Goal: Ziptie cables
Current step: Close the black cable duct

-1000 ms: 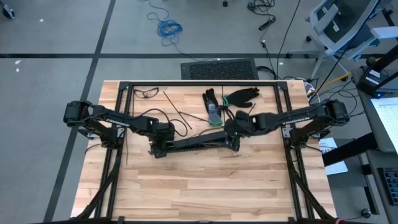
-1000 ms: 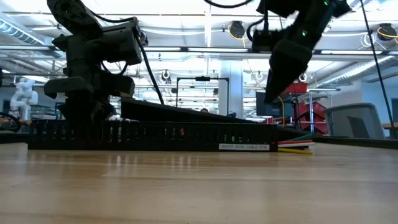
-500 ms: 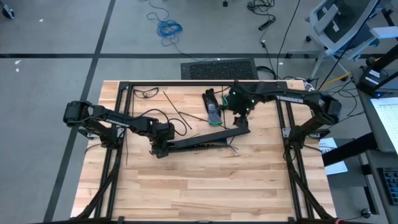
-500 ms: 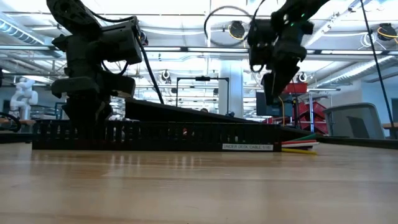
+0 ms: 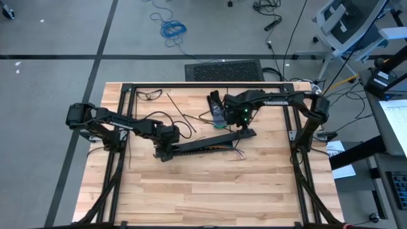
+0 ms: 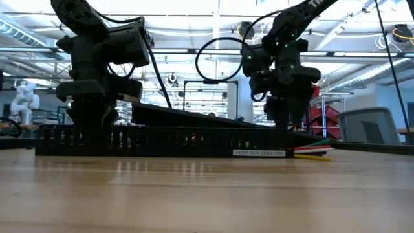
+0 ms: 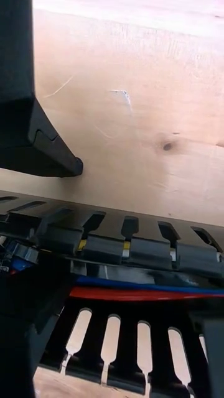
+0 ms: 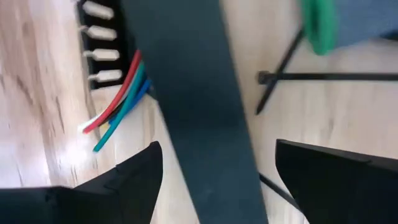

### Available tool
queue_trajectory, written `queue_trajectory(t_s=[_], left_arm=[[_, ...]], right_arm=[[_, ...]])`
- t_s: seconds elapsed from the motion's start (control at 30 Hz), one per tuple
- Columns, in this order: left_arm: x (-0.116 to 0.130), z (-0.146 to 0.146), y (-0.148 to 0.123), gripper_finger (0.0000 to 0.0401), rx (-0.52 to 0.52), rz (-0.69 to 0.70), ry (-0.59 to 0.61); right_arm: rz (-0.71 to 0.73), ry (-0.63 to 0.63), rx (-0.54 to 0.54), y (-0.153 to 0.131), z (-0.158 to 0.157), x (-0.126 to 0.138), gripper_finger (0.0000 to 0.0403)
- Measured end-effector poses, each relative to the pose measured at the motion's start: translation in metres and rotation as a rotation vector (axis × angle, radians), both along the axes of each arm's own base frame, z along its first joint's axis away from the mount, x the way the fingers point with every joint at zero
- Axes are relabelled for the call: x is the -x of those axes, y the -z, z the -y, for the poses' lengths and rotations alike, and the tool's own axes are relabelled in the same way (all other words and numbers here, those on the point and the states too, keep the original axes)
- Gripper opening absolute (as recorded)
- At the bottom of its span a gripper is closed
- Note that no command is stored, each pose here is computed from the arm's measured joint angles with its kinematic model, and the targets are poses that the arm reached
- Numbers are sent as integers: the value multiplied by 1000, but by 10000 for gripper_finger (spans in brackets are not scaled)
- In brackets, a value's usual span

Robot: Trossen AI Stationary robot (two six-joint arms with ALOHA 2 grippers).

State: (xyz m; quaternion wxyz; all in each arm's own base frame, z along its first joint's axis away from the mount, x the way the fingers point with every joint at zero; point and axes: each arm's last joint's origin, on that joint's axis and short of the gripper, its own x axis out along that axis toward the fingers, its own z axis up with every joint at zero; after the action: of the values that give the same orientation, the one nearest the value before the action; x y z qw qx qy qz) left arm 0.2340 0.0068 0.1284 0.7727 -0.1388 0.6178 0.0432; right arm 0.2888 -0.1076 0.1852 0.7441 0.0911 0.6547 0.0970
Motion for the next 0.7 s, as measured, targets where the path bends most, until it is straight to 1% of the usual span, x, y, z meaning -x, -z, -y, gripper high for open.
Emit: queue_trajectory(t_s=[0.1,0.43,0.6,0.7], left_arm=[[0,0,0,216,-1,2,0],[-1,0,0,216,-1,7,0],[-1,0,-1,216,-1,10,0],[-1,0,-1,216,-1,10,0]], right_arm=[[17,-53,6,0,-3,-2,300],[86,-136,-5,2,-4,-7,311],[36,-142,-55,20,-3,-11,311],[21,-159,-67,31,-1,-13,311]])
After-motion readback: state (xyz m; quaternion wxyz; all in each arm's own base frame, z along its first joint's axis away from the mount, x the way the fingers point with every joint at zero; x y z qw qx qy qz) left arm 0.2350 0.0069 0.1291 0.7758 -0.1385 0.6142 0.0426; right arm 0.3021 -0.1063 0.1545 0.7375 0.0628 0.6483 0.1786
